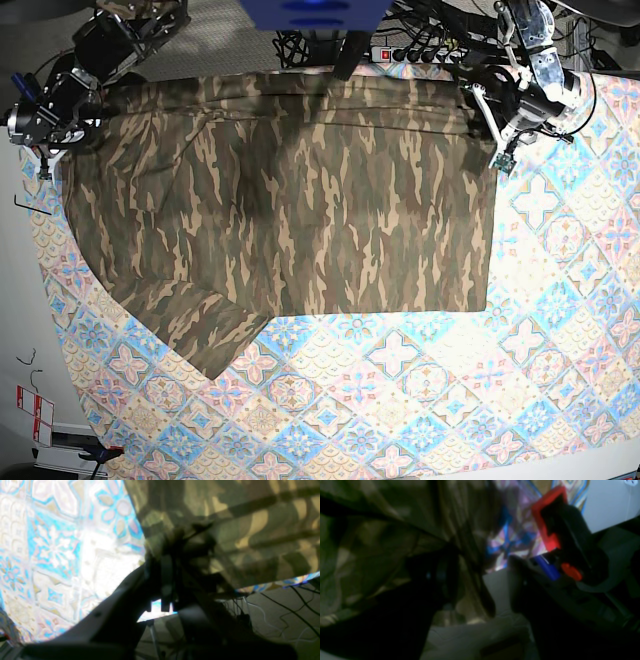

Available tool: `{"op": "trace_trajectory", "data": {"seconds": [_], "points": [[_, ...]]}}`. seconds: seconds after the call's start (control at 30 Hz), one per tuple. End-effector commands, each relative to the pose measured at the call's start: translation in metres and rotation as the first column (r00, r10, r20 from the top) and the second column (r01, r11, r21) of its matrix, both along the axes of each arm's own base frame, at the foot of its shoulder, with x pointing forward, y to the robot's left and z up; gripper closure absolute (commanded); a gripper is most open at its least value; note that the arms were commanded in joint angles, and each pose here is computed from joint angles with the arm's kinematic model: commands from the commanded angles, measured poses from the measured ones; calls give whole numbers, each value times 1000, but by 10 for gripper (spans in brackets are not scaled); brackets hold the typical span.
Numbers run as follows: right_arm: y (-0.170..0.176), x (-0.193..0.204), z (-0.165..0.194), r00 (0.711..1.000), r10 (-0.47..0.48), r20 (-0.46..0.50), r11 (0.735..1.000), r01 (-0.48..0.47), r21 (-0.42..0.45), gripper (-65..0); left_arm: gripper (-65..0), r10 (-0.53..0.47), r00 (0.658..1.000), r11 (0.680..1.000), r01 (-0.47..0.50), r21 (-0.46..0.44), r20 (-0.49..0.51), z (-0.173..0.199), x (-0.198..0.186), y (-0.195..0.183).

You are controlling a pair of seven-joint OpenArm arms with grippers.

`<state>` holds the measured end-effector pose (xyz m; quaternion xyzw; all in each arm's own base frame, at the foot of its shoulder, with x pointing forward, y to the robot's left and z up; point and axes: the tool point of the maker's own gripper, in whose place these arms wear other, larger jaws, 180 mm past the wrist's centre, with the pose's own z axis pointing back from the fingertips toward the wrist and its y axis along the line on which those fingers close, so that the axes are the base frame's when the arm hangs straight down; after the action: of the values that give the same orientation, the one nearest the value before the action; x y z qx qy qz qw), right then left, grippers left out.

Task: Fold the T-shirt properly
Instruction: 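Grasp the shirt's folded edge with both grippers and pull it down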

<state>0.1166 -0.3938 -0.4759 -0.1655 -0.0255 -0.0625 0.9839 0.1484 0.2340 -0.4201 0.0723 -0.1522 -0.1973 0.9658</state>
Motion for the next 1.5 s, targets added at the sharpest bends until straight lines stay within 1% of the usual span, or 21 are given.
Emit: {"op": "trace_trajectory", "data": {"seconds": [0.0, 0.13, 0.33, 0.4, 0.47, 0.63, 0.8, 0.93, 1.0, 1.17, 1.23, 1.3, 1.4, 1.47], "points": [[-3, -20, 0, 996, -9, -86, 1000, 9, -7, -311, -31, 4, 1000, 1000, -5, 20, 23, 7, 8, 5], [-3, -20, 0, 996, -9, -86, 1000, 9, -7, -311, -31, 9, 998, 999, -11, 36, 59, 16, 28, 8], [-3, -20, 0, 996, -9, -86, 1000, 9, -7, -311, -31, 31, 996, 997, -36, 61, 83, 30, 56, 14], [-3, -20, 0, 996, -9, -86, 1000, 9, -7, -311, -31, 36, 995, 998, -41, 54, 90, 30, 64, 15], [-3, -20, 0, 996, -9, -86, 1000, 9, -7, -311, -31, 45, 996, 998, -48, 36, 80, 24, 73, 14], [-3, -19, 0, 997, -9, -83, 1000, 8, -8, -311, -31, 68, 998, 997, -68, -28, 13, -4, 83, 11], [-4, -8, 0, 1000, 12, -26, 1000, -12, -15, -311, -31, 131, 991, 990, -130, -49, 31, -2, 94, 24], [-4, -3, 1, 1000, 15, -8, 1000, -15, -16, -311, -31, 129, 991, 991, -128, -46, 33, -1, 99, 27], [-5, 9, 4, 999, 19, 28, 1000, -19, -19, -311, -31, 126, 991, 991, -125, -41, 32, 0, 98, 27], [-7, 21, 8, 995, 39, 89, 999, -37, -33, -311, -37, 117, 991, 993, -117, -8, 57, 10, 89, 30], [-8, 30, 15, 991, 54, 126, 997, -48, -57, -312, -37, 112, 991, 994, -113, 10, 74, 17, 86, 31], [2, 44, 22, 983, 85, 162, 995, -74, -73, -313, -37, 107, 991, 994, -109, 24, 79, 20, 81, 32], [16, 71, 39, 965, 174, 197, 981, -153, -119, -314, -37, 105, 992, 994, -108, 31, 77, 21, 77, 33], [26, 85, 43, 953, 221, 207, 972, -197, -131, -315, -37, 106, 992, 994, -108, 29, 69, 19, 75, 33]]}}
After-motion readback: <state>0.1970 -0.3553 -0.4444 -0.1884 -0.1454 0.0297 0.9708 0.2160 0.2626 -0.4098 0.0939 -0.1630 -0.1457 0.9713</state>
